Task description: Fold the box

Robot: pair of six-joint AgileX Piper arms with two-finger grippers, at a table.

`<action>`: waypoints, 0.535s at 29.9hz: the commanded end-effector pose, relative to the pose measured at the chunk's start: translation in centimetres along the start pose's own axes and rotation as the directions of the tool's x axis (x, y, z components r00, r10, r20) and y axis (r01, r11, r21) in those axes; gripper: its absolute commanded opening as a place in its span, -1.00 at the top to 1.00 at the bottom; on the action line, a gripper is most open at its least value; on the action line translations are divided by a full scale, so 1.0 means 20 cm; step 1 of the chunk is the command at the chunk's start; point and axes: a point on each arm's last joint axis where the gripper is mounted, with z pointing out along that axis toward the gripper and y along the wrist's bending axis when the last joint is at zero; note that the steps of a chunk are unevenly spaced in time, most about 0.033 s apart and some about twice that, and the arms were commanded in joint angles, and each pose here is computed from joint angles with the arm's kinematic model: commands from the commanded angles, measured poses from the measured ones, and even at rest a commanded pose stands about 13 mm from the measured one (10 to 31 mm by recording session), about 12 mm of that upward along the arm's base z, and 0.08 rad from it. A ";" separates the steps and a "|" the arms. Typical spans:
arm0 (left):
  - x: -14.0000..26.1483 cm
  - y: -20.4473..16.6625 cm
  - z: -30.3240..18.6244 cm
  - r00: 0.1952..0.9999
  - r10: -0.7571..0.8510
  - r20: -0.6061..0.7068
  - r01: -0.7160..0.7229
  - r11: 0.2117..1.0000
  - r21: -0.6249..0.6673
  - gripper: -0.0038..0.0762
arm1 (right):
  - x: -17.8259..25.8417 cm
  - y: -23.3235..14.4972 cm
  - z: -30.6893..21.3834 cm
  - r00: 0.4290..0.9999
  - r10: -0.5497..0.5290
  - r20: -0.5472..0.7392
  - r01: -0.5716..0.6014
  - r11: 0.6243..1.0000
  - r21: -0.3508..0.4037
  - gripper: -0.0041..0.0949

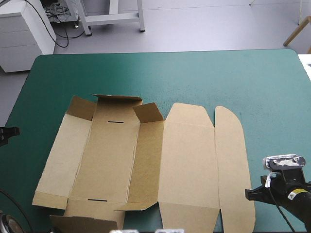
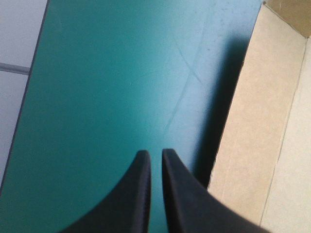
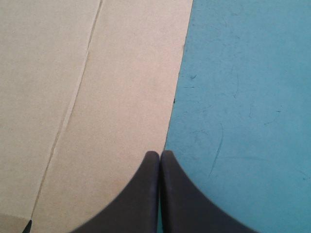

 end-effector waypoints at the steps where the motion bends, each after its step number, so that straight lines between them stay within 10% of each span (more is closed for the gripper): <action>1: 0.00 -0.03 -0.07 1.000 0.008 0.018 -0.008 1.000 0.028 0.36 | -0.05 -0.01 -0.03 0.997 -0.004 0.071 0.003 1.000 0.012 0.96; 8: -0.02 -0.02 -0.03 0.998 -0.058 0.005 0.058 0.997 0.045 -0.90 | -0.05 -0.01 -0.03 0.997 -0.004 0.071 0.003 1.000 0.012 0.96; 16: 0.10 -0.02 0.14 0.992 -0.045 -0.117 0.057 0.993 0.108 -0.86 | -0.05 -0.01 -0.03 0.997 -0.004 0.071 0.003 1.000 0.012 0.96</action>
